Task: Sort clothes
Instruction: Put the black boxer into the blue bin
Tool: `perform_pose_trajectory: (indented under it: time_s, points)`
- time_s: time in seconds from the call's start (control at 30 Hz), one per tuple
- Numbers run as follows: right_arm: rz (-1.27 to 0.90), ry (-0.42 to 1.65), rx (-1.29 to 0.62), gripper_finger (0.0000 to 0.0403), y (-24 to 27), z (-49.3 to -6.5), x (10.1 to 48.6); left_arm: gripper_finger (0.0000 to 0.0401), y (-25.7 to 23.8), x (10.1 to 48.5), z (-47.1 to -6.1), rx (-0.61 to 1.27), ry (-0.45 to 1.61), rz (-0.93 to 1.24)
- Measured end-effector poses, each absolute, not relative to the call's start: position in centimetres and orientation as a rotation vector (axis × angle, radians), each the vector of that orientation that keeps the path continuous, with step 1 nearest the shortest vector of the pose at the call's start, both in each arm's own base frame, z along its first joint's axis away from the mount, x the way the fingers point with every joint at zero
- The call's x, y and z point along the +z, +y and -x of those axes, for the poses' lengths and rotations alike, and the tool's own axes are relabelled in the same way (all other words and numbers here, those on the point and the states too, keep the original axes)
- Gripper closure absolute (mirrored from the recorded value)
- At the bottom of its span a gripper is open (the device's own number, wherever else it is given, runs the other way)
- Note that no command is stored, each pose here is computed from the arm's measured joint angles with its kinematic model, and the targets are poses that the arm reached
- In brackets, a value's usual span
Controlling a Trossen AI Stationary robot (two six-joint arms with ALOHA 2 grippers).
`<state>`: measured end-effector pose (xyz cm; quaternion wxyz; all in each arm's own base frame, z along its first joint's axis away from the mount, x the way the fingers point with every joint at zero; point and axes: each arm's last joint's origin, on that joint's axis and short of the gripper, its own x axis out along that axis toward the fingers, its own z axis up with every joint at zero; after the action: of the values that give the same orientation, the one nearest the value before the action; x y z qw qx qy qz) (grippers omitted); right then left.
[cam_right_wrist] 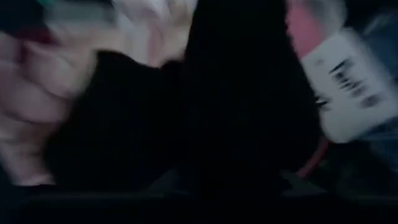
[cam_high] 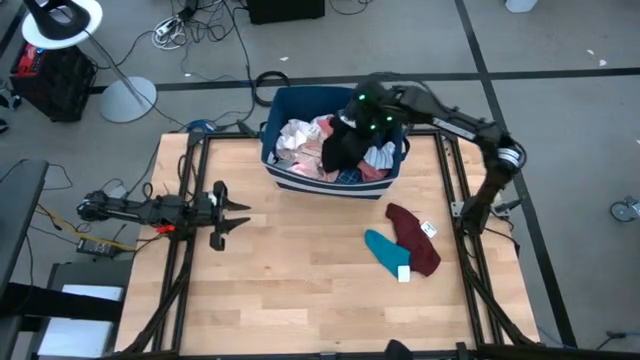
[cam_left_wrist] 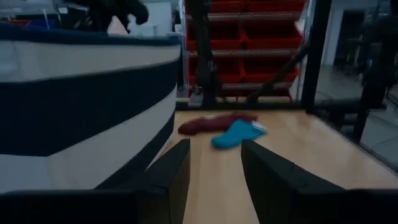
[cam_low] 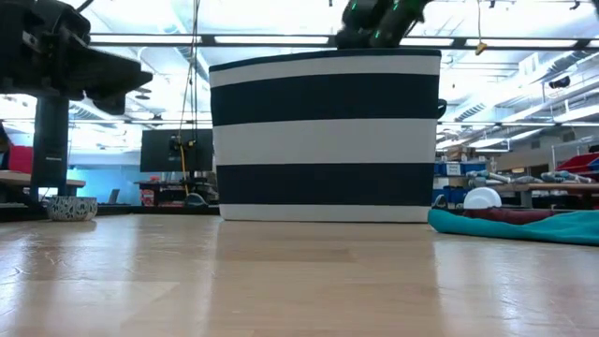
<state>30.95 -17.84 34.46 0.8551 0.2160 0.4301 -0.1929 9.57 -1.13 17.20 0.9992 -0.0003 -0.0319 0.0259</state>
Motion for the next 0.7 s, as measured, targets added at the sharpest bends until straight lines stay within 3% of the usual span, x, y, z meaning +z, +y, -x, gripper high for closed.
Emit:
perform_pose_trajectory:
  time_s: [0.4,0.57,0.7]
  points:
    - [-0.560,1.215,-0.395,0.0194,-20.3,-35.4,24.0,0.0251,-1.1,17.1,-9.6,0.047,-0.044,-0.044]
    - [-0.565,1.199,-0.413,0.0174,-20.5,-34.5,25.1,0.0251,-1.2,17.1,-9.6,0.043,-0.033,-0.044]
    - [-0.539,1.122,-0.439,0.0176,-19.9,-32.5,28.9,0.0251,-1.2,17.3,-9.6,0.046,-0.057,-0.037]
